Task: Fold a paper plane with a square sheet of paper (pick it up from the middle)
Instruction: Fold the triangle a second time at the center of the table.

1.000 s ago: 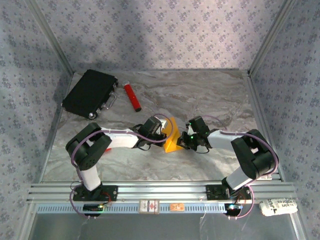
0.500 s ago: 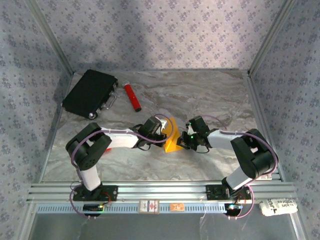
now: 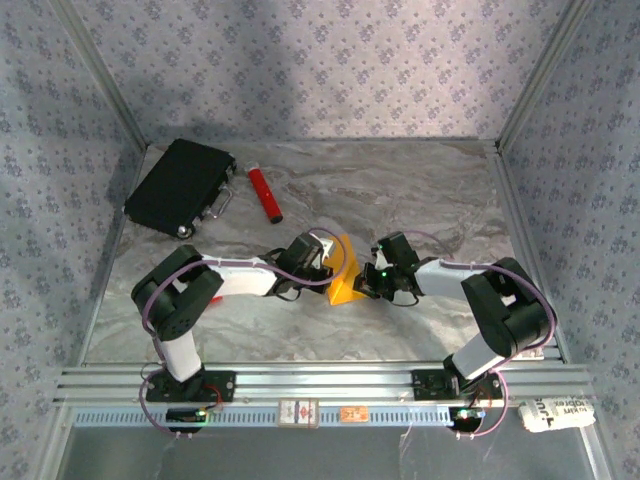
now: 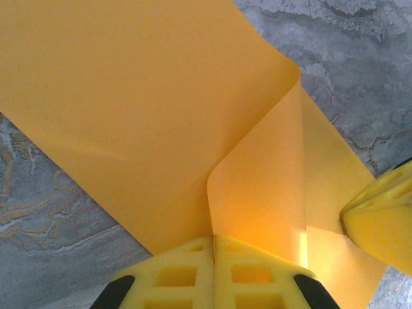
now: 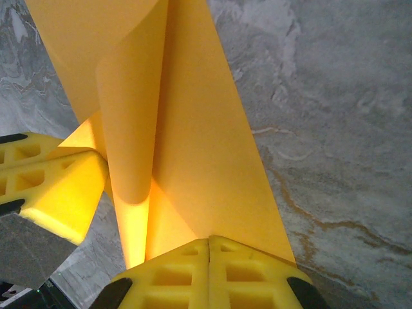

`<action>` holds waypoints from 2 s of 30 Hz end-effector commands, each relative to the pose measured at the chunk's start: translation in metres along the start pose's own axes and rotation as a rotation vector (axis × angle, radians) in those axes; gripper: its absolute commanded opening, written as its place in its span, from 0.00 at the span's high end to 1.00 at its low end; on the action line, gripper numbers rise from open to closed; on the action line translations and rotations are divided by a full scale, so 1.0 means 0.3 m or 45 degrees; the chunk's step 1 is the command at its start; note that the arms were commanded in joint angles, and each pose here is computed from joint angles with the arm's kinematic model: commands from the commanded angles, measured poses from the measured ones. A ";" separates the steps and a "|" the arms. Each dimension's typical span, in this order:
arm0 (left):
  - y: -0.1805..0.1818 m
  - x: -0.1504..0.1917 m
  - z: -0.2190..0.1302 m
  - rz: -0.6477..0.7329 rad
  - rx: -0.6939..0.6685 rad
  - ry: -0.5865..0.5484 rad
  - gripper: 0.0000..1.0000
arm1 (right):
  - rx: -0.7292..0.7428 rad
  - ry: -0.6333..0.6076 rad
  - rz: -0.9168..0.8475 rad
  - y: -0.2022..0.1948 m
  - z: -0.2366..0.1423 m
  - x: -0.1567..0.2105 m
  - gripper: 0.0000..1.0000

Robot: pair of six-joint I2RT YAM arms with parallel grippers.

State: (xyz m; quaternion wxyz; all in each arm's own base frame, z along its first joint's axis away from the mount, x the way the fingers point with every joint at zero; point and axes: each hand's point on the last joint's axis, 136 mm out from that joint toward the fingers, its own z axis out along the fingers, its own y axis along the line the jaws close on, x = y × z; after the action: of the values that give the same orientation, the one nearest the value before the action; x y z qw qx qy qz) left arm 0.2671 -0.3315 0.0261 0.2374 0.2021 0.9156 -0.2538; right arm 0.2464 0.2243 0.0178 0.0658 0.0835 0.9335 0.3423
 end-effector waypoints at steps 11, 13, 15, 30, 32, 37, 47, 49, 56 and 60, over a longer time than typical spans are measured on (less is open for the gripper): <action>-0.005 -0.001 0.014 -0.005 0.044 0.017 0.94 | 0.146 0.053 0.048 -0.106 0.010 0.043 0.98; -0.009 0.004 0.016 -0.005 0.054 0.024 0.94 | 0.141 0.050 0.045 -0.102 0.010 0.039 0.98; -0.017 0.002 0.015 -0.002 0.072 0.024 0.94 | 0.136 0.049 0.039 -0.096 0.010 0.036 0.97; -0.009 -0.019 0.015 0.012 0.041 0.009 0.94 | 0.145 0.058 0.044 -0.105 0.012 0.040 0.98; -0.005 -0.014 0.017 0.015 0.038 0.013 0.94 | 0.144 0.058 0.044 -0.104 0.011 0.041 0.98; 0.004 -0.007 0.025 0.026 0.026 0.026 0.94 | 0.140 0.064 0.040 -0.102 0.012 0.044 0.98; 0.006 0.007 0.031 0.019 0.031 0.043 0.95 | 0.145 0.061 0.040 -0.106 0.010 0.045 0.97; 0.011 0.012 0.028 0.011 0.027 0.042 0.96 | 0.150 0.055 0.040 -0.108 0.008 0.043 0.97; 0.012 0.027 0.026 -0.008 0.042 0.049 0.97 | -0.002 -0.013 0.076 -0.032 -0.011 -0.001 0.96; 0.011 0.023 0.029 -0.012 0.045 0.050 0.97 | -0.168 -0.088 0.090 0.072 -0.046 -0.072 0.96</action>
State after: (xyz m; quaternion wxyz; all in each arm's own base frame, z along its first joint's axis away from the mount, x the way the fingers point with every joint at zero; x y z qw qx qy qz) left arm 0.2695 -0.3357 0.0250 0.2315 0.2095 0.9111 -0.2692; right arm 0.2550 0.2195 0.0224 0.0736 0.1110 0.9221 0.3633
